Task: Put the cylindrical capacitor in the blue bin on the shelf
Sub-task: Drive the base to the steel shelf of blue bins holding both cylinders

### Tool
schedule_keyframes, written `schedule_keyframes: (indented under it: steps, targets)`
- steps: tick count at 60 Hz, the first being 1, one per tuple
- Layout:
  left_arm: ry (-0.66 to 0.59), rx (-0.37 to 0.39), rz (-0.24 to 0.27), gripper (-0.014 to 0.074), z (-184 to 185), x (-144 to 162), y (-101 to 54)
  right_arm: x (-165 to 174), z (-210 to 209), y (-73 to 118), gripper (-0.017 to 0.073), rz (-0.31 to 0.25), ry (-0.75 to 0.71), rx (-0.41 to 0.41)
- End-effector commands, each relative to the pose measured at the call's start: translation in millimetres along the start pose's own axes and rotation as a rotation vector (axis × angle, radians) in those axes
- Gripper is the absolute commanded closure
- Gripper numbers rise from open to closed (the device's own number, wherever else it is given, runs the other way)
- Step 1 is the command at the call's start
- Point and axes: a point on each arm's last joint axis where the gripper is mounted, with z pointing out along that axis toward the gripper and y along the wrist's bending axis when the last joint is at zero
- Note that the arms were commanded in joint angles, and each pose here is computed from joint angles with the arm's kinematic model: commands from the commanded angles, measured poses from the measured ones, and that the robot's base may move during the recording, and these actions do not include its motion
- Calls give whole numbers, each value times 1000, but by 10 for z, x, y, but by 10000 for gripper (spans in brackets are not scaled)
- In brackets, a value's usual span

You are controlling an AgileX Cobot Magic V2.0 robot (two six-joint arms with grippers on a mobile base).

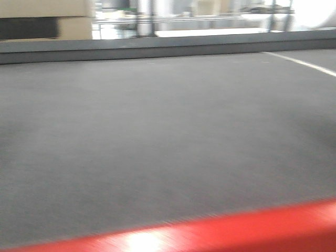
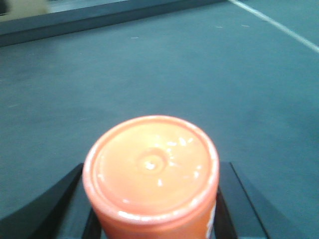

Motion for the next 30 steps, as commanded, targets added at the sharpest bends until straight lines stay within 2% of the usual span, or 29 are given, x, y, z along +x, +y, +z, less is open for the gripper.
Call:
schedule_keyframes:
  steps: [1, 30]
  targets:
    - [-30, 10, -1, 704, -39, -39, -14, -30, -23, -6, 727, -9, -34, 9]
    - [-30, 10, -1, 704, -39, -39, -14, -30, -23, -5, 727, -8, -34, 8]
